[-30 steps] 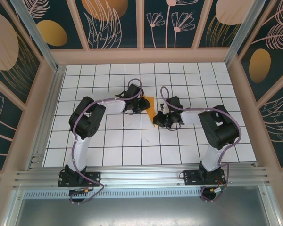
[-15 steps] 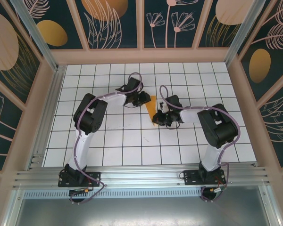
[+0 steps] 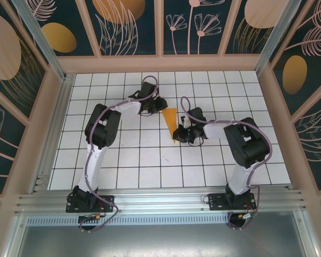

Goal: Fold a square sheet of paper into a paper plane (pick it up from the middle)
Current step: Fold the wing for the fifth time at the center of the table.

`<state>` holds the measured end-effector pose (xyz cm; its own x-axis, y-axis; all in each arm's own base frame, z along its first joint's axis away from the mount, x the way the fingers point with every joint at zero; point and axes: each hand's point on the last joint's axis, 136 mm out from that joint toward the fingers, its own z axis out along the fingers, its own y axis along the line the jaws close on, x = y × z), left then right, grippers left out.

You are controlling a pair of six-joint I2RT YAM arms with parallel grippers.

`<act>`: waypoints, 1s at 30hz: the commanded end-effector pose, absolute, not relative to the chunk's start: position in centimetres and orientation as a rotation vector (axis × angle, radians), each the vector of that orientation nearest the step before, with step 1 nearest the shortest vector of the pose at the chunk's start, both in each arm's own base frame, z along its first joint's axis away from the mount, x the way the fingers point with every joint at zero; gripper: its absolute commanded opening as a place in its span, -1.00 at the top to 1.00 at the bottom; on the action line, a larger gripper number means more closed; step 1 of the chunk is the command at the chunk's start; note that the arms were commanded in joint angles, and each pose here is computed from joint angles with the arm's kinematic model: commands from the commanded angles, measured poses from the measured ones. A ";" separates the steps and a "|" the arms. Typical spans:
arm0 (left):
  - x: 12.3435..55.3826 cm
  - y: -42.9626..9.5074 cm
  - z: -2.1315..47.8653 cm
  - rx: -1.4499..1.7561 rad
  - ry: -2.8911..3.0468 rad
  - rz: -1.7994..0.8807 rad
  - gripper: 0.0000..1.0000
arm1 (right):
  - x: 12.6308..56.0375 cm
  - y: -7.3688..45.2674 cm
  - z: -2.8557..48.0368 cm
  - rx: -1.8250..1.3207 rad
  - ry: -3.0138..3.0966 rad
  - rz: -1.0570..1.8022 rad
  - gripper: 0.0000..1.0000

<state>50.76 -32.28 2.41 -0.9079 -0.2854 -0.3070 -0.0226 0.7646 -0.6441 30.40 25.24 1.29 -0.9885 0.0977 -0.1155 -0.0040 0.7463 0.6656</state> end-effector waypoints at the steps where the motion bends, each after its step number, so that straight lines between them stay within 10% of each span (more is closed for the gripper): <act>1: 52.9 -27.9 -0.5 -0.258 2.590 -0.718 0.44 | 25.4 20.5 -4.9 0.195 3.082 0.720 0.92; 15: 46.7 -30.3 11.1 -0.102 2.407 -1.055 0.36 | 26.8 22.2 -3.2 0.163 3.020 0.838 0.93; 30: 40.9 -34.3 4.2 -0.109 2.547 -1.094 0.70 | 26.7 22.0 -3.4 0.167 3.029 0.826 0.94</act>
